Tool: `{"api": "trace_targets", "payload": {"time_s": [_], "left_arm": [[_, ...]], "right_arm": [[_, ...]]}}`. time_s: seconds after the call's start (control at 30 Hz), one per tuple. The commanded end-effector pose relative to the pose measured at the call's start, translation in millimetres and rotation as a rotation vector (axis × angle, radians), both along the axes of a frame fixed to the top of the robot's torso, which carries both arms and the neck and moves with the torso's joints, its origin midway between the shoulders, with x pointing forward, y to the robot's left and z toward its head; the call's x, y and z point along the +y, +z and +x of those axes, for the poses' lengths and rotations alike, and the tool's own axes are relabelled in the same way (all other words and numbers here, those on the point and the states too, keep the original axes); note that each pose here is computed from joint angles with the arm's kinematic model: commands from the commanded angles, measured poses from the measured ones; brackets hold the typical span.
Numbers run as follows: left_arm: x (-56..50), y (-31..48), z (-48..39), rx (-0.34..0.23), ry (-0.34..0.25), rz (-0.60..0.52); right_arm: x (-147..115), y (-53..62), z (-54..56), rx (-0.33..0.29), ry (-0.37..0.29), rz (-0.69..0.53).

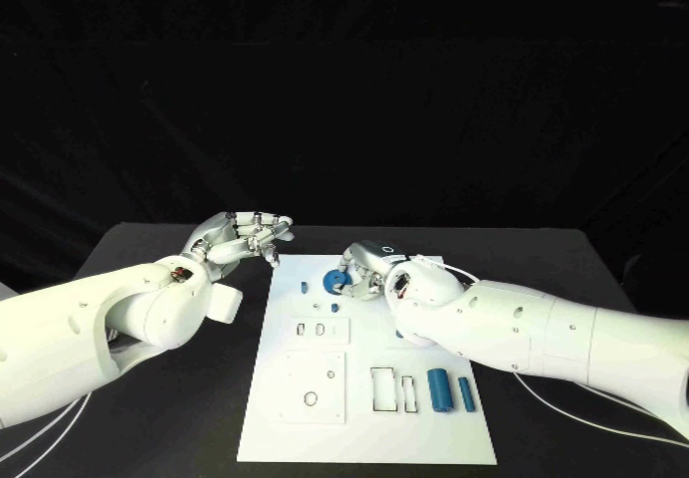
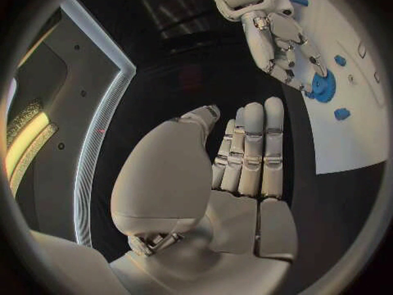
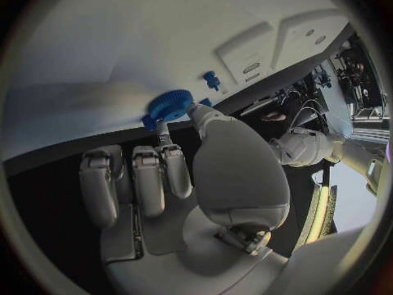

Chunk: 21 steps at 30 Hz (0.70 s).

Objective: Assemble the parts on the task board

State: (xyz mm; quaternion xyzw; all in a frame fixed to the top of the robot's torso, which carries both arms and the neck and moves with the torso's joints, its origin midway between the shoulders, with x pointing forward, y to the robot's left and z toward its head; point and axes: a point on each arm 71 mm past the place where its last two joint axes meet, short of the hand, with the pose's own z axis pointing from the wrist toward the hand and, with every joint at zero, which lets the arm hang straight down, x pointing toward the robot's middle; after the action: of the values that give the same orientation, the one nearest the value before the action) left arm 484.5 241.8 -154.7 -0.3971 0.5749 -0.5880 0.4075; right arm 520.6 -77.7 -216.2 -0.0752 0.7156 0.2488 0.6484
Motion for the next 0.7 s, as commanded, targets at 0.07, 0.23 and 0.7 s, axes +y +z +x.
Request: {"api": "trace_targets", "payload": {"time_s": [0.07, 0.23, 0.7], "left_arm": [[-1.4, 1.7, 0.2, -0.004, -0.018, -0.005], [0.4, 1.5, 0.8, -0.005, -0.013, -0.003], [1.4, 0.9, 1.7, -0.004, -0.013, -0.003]], "right_arm": [[-7, -0.7, -3.1, 0.002, -0.001, 0.007], [-20, 5.7, -6.5, -0.044, -0.017, 0.059], [-100, 40.4, -15.9, 0.007, -0.001, 0.219]]}}
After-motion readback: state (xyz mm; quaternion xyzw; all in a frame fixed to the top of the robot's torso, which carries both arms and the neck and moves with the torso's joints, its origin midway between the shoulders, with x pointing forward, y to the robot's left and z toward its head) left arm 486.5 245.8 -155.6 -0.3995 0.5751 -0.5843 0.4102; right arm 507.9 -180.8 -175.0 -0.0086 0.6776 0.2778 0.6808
